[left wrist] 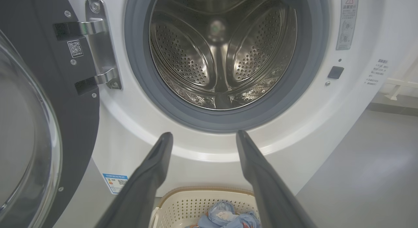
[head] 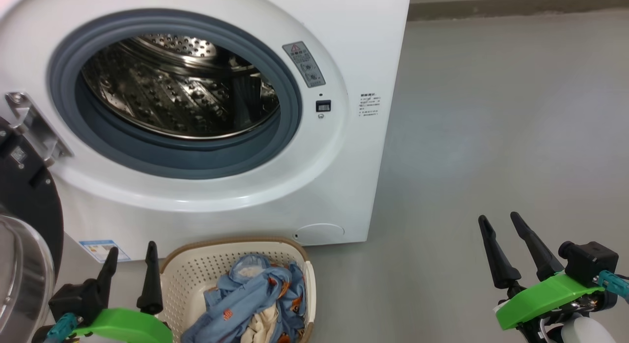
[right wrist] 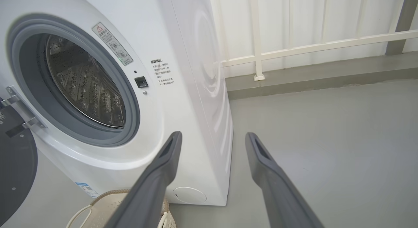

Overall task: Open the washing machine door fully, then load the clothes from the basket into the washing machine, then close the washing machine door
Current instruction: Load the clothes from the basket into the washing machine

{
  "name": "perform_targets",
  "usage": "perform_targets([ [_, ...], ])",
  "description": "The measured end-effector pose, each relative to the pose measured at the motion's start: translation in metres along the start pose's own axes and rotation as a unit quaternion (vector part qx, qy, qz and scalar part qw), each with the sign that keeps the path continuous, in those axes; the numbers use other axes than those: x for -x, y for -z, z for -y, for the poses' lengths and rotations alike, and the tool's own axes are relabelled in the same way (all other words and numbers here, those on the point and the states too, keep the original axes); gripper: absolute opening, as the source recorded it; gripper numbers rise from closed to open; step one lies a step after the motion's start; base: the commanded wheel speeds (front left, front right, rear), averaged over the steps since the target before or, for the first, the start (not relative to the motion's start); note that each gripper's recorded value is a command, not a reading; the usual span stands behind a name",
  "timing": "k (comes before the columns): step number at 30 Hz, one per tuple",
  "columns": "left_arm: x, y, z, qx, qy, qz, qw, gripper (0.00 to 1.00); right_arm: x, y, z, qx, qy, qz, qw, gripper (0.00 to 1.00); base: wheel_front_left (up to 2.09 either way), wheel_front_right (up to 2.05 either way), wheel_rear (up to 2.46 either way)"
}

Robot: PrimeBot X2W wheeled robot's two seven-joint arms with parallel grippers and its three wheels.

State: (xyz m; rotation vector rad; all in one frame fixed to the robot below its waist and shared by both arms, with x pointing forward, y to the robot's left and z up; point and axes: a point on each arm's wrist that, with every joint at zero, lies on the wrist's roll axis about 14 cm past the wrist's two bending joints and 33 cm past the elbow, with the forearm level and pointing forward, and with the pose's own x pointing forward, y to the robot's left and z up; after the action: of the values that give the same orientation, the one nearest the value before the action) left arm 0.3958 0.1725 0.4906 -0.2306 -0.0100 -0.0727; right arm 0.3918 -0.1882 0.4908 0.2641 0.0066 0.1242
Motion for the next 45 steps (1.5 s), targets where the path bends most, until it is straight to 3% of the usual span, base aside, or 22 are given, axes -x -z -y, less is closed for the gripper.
perform_targets([
  [24, -0.055, 0.123, 0.006, 0.001, 0.025, -0.182, 0.983, 1.0, -0.051, 0.047, 0.027, -0.004, 0.028, -0.052, 0.998, 1.0, 0.0, 0.0, 0.0],
  [34, -0.065, 0.205, 0.0, -0.001, 0.037, -0.289, 0.957, 1.0, -0.084, 0.076, 0.038, -0.008, 0.031, -0.07, 0.997, 1.0, 0.0, 0.0, 0.0],
  [45, -0.062, 0.285, -0.006, -0.022, 0.058, -0.398, 0.915, 1.0, -0.105, 0.118, 0.046, -0.012, 0.033, -0.102, 0.994, 1.0, 0.0, 0.0, 0.0],
])
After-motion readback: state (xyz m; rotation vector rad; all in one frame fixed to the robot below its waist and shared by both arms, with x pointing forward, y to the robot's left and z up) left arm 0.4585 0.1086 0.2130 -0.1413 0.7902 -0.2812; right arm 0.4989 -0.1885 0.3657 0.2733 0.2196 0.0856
